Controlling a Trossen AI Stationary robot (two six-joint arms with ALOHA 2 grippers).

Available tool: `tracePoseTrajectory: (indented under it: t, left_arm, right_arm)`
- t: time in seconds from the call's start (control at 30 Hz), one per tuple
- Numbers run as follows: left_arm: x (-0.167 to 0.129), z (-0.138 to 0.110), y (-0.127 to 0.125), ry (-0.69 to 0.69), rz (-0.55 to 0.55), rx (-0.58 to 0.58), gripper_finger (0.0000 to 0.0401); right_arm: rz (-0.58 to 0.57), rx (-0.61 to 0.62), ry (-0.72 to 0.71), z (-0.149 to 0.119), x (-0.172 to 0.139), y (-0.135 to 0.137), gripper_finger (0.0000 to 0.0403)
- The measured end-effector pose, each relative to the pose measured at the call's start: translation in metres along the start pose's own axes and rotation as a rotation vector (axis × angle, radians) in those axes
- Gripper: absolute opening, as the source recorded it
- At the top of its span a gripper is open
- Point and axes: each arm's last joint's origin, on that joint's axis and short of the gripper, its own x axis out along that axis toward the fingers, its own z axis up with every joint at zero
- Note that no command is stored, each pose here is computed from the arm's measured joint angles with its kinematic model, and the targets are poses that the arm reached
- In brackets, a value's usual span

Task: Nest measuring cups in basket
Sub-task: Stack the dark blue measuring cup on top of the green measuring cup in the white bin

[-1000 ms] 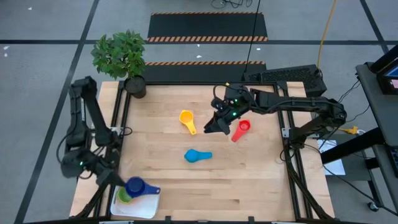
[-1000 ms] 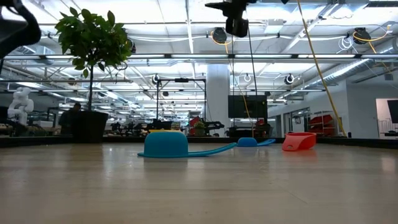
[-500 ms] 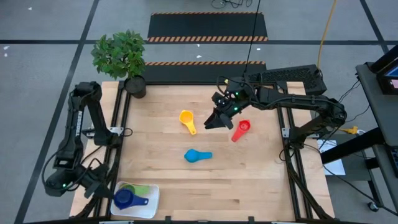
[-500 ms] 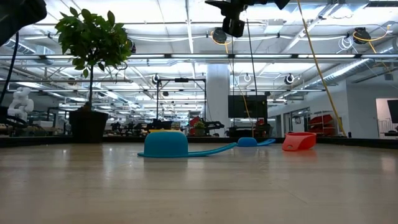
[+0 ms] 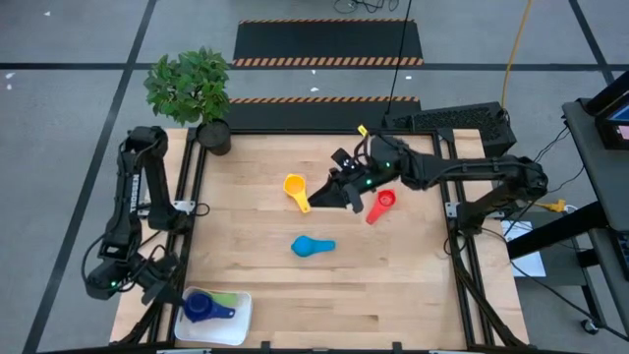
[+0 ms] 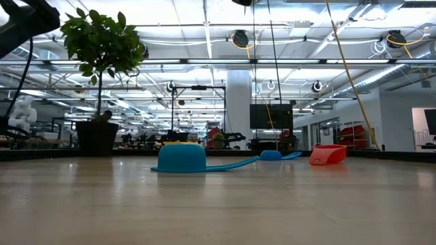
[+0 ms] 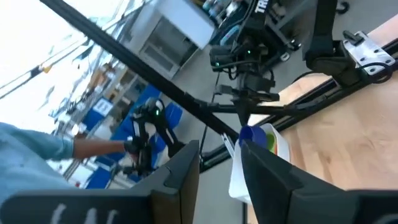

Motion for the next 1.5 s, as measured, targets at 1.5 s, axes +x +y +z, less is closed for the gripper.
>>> tracePoseTrajectory:
  t: [1.5]
  left_arm:
    - [0.003, 0.009, -0.012, 0.266, 0.114, 0.175, 0.0113]
  right_arm:
    - [-0.169, 0.023, -0.361, -0.051, 0.028, 0.058, 0.0105]
